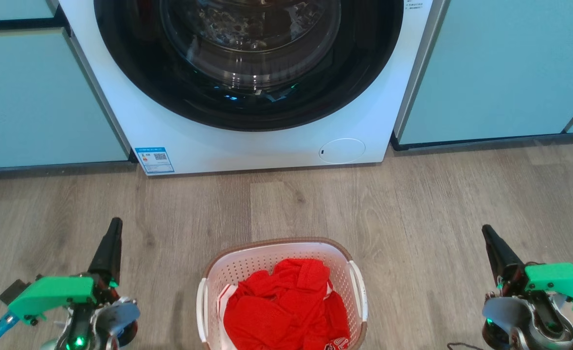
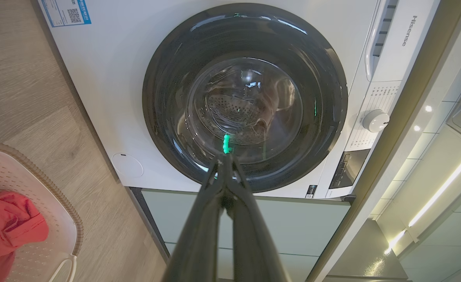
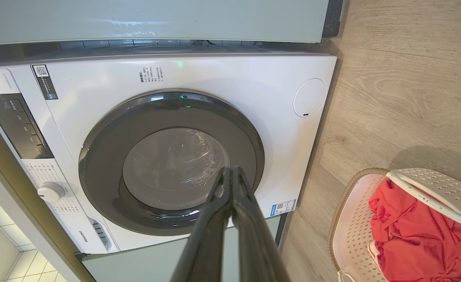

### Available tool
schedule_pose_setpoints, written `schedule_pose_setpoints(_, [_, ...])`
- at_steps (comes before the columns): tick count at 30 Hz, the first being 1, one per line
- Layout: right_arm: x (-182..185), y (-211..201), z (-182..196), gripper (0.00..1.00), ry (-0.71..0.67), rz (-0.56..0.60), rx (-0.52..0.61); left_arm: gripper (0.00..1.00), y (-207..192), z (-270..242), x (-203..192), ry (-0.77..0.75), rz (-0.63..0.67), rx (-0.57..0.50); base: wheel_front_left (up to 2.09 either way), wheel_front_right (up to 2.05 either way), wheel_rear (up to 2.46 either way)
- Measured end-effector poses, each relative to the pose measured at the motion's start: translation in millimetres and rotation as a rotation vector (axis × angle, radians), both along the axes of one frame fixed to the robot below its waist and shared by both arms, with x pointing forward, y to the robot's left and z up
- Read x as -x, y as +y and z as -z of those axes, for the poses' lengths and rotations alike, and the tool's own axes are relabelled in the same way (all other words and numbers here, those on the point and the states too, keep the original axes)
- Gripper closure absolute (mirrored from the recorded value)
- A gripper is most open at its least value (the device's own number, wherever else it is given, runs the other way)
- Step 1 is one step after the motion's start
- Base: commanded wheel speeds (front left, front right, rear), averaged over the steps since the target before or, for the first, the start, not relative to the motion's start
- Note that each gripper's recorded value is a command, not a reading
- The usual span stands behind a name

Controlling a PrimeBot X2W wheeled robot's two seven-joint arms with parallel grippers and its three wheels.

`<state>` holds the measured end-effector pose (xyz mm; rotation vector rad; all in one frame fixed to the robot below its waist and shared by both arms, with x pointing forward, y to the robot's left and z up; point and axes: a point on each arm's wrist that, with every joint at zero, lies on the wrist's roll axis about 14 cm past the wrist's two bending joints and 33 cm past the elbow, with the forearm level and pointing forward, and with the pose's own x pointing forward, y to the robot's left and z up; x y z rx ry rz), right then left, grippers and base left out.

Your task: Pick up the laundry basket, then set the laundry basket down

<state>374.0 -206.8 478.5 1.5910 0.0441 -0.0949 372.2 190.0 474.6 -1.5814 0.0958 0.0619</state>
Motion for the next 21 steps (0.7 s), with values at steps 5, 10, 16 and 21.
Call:
schedule_pose_setpoints(5, [0.0, -0.1, 0.0, 1.00, 0.000, 0.000, 0.000, 1.00, 0.1, 0.0, 0.0, 0.000, 0.000, 0.000, 0.00, 0.00, 0.00])
schedule_pose_setpoints(10, [0.0, -0.1, 0.0, 1.00, 0.000, 0.000, 0.000, 1.00, 0.0, 0.0, 0.0, 0.000, 0.000, 0.000, 0.00, 0.00, 0.00])
schedule_pose_setpoints(16, [0.0, -0.1, 0.0, 1.00, 0.000, 0.000, 0.000, 1.00, 0.1, 0.0, 0.0, 0.000, 0.000, 0.000, 0.00, 0.00, 0.00])
schedule_pose_setpoints(21, [0.0, -0.1, 0.0, 1.00, 0.000, 0.000, 0.000, 1.00, 0.1, 0.0, 0.0, 0.000, 0.000, 0.000, 0.00, 0.00, 0.00])
